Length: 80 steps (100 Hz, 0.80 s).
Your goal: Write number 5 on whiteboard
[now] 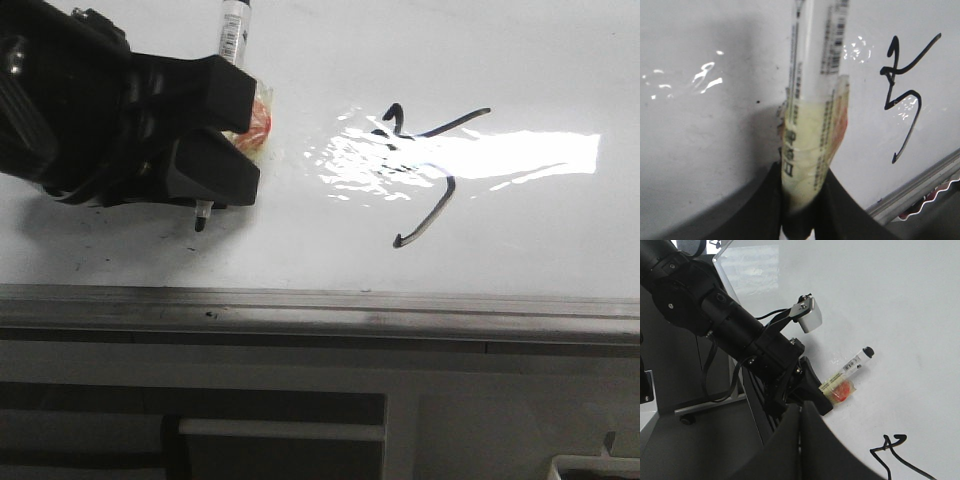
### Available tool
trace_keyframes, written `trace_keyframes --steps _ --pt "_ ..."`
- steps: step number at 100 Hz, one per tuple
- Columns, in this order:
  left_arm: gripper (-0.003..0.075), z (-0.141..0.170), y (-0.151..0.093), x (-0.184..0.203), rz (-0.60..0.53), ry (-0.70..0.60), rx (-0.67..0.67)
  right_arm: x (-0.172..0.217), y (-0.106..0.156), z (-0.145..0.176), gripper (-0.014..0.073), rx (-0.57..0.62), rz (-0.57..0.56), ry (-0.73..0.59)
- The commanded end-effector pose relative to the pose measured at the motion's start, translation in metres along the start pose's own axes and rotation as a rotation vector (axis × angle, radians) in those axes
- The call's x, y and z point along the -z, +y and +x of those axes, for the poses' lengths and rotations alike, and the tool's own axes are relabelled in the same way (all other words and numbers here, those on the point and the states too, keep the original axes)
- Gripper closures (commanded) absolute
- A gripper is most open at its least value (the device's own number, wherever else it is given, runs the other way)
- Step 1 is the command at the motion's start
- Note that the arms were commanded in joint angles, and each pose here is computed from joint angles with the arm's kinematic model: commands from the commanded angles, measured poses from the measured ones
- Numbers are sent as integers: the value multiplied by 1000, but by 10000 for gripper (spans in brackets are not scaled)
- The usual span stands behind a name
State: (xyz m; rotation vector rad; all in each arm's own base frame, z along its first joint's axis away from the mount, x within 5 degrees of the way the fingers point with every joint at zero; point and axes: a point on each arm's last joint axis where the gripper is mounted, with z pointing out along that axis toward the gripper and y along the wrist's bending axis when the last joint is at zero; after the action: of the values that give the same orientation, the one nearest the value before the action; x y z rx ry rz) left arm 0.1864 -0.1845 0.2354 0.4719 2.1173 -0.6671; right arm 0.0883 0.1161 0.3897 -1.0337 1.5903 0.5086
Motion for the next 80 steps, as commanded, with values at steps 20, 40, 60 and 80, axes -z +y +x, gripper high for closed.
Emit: trace_keyframes --steps 20,40,60,80 --pt "741 -8 1 -7 2 -41 21 7 -6 -17 655 5 48 -115" --pt "741 -4 4 -16 -13 -36 117 7 -6 -17 655 -2 47 -115" --pt "738 -10 3 -15 4 -101 137 7 -6 -16 655 -2 46 -111" --pt "678 -10 3 -16 0 -94 150 7 -6 -17 655 -2 47 -115"
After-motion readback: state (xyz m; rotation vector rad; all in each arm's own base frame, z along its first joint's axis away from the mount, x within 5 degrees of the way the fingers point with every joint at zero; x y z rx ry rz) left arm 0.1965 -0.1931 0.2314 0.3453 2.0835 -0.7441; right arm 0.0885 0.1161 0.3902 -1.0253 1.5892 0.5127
